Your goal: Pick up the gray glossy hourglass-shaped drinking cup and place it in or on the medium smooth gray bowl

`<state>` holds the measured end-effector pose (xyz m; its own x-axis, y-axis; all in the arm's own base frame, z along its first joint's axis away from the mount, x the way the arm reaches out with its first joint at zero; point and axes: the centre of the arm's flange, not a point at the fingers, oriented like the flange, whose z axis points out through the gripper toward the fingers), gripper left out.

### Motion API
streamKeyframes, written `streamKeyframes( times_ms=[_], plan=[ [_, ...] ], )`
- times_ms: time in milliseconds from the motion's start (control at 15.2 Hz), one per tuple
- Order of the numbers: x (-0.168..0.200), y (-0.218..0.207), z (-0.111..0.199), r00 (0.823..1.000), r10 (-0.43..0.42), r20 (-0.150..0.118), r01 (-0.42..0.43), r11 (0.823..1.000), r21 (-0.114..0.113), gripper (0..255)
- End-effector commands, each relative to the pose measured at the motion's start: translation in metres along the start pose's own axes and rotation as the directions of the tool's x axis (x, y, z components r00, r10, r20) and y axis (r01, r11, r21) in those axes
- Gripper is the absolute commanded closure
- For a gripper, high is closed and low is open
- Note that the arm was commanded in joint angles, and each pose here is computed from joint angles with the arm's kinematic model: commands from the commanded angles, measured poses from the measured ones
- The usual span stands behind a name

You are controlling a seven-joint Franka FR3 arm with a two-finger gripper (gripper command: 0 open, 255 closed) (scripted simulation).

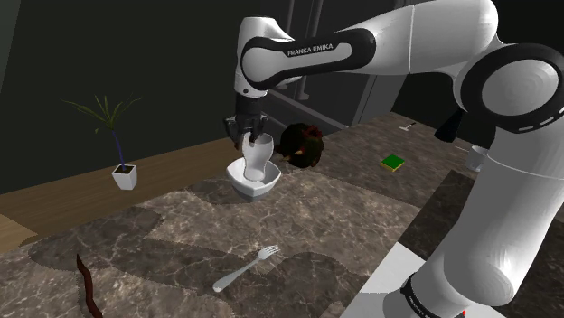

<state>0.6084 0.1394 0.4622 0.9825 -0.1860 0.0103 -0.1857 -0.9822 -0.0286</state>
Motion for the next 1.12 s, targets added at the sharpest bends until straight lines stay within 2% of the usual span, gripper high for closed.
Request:
streamKeyframes(
  times_ms=[0, 264, 528, 1056],
  plan=[
    [0.0, 0.0, 0.0, 1.0, 0.0, 0.0, 0.0, 1.0, 0.0, 0],
    [0.0, 0.0, 0.0, 1.0, 0.0, 0.0, 0.0, 1.0, 0.0, 0],
    [0.0, 0.0, -0.05, 1.0, 0.0, 0.0, 0.0, 1.0, 0.0, 0],
    [0.0, 0.0, -0.05, 1.0, 0.0, 0.0, 0.0, 1.0, 0.0, 0]
  ],
)
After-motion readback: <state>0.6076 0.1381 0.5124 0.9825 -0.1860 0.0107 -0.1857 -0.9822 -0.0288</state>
